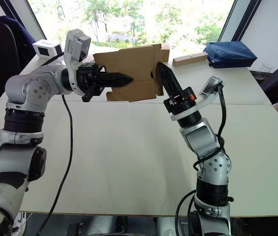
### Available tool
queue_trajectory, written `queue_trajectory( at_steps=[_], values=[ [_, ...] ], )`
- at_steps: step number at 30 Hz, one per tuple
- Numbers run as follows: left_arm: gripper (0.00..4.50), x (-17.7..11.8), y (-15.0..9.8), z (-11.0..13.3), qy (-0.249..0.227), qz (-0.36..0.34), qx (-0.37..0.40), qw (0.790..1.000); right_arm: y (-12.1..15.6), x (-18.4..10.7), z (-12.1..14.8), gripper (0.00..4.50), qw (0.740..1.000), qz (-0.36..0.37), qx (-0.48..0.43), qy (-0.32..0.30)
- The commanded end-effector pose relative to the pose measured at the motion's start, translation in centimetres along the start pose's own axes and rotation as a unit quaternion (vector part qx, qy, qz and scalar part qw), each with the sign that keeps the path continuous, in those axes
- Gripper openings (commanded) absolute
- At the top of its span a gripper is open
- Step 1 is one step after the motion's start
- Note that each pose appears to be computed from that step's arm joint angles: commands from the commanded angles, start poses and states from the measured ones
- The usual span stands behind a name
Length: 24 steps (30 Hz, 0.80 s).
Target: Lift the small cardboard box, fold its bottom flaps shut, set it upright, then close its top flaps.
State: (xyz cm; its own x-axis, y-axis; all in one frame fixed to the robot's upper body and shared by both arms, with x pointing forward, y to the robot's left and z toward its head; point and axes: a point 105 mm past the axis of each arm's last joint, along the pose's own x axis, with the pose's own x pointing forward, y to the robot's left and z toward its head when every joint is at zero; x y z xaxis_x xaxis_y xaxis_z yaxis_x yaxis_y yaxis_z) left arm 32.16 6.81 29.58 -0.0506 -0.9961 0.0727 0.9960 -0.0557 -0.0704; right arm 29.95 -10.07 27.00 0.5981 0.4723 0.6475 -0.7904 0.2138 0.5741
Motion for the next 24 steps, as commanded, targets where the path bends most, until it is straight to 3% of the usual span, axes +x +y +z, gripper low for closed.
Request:
queue_trajectory(
  at_steps=[1,11,16,24],
  values=[
    [0.0,0.0,-0.3,1.3,-0.017,-0.003,0.026,1.0,1.7,0.7,0.1,1.44,0.999,0.034,-0.006,-0.005],
    [0.0,-0.1,0.1,1.3,-0.025,0.008,0.028,0.999,2.1,0.4,-2.7,1.44,0.999,0.036,0.011,0.033],
    [0.0,0.0,0.1,1.2,-0.024,0.007,0.026,0.999,2.8,0.3,-4.2,1.44,0.995,0.053,-0.01,0.082],
    [0.0,-0.3,-0.1,1.4,-0.023,0.005,0.027,0.999,2.5,-0.6,-1.7,1.44,0.998,0.041,-0.018,0.051]
  ],
)
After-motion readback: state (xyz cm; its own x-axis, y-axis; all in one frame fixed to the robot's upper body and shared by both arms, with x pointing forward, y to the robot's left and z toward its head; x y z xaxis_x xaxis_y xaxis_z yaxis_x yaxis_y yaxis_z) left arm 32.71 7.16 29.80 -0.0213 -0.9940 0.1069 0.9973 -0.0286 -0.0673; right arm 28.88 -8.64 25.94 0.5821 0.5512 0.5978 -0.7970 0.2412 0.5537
